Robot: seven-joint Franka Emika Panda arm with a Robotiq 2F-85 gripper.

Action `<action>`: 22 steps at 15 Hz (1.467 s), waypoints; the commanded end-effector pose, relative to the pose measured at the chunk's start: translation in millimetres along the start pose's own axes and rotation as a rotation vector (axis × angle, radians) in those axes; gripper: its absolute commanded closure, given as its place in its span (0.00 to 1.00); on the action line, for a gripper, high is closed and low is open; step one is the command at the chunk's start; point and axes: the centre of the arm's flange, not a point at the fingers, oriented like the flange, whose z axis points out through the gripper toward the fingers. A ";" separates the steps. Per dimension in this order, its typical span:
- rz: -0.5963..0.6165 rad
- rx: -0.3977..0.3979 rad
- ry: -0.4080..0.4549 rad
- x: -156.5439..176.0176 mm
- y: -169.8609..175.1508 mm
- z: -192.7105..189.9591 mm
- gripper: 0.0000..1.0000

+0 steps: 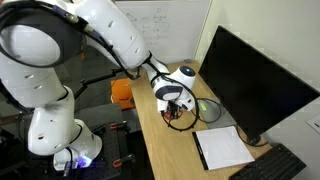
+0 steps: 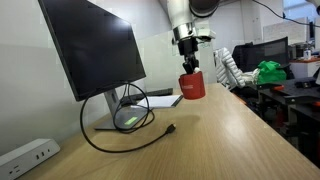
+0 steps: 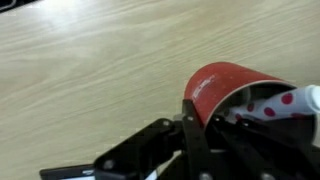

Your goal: Move the mug cup to the right

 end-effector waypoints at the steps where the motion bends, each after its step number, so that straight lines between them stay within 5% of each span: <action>1: -0.023 -0.038 -0.015 9.5 21.3 1.6 0.98; 12: -0.086 -0.170 -0.041 16.3 67.8 52.8 0.98; 15: 0.022 -0.132 -0.046 8.8 75.5 56.8 0.98; 22: 0.352 -0.005 0.087 -2.7 95.4 52.8 0.98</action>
